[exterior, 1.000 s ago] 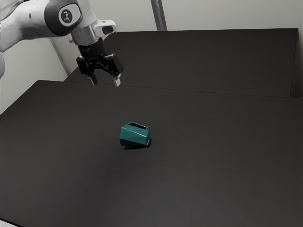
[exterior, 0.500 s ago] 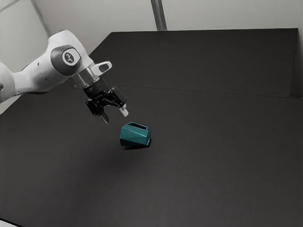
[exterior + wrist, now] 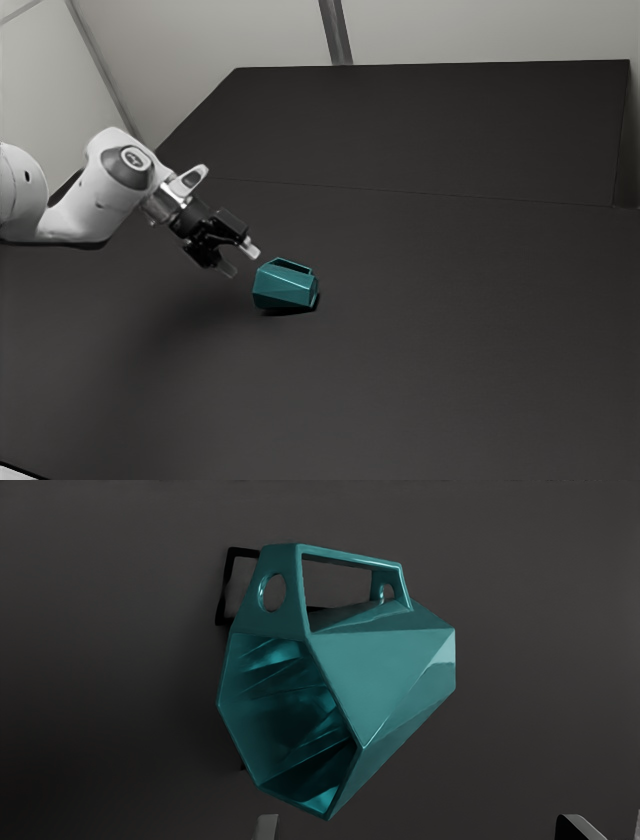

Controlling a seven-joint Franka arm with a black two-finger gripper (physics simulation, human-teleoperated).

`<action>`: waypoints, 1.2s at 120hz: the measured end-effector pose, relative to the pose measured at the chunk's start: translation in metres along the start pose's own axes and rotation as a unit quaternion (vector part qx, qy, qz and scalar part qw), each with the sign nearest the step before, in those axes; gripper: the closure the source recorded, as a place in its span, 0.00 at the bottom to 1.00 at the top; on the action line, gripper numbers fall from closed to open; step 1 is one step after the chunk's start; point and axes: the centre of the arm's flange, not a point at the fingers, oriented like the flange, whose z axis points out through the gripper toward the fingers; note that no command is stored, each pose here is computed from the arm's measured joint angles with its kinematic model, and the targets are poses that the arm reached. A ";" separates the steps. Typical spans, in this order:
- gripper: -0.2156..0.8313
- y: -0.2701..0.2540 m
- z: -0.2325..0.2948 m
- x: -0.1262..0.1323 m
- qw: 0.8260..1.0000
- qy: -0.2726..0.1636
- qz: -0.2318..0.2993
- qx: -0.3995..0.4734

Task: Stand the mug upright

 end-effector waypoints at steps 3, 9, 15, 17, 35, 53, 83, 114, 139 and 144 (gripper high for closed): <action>0.21 -0.003 0.002 0.003 1.000 0.001 0.005 -0.005; 0.21 -0.008 0.006 0.007 1.000 0.004 0.015 -0.014; 0.21 -0.011 0.010 0.009 0.999 0.006 0.024 -0.023; 0.21 -0.011 0.011 0.009 0.999 0.007 0.028 -0.025; 0.21 -0.016 0.028 0.011 0.998 0.006 0.049 -0.050; 0.21 -0.019 0.044 0.010 0.995 0.005 0.062 -0.075; 0.45 -0.024 0.050 0.010 0.991 0.019 0.079 -0.108; 0.81 -0.022 0.054 0.010 0.986 0.021 0.105 -0.127; 0.91 -0.015 0.053 0.012 0.983 0.024 0.132 -0.128; 0.92 -0.013 0.052 0.013 0.982 0.025 0.137 -0.128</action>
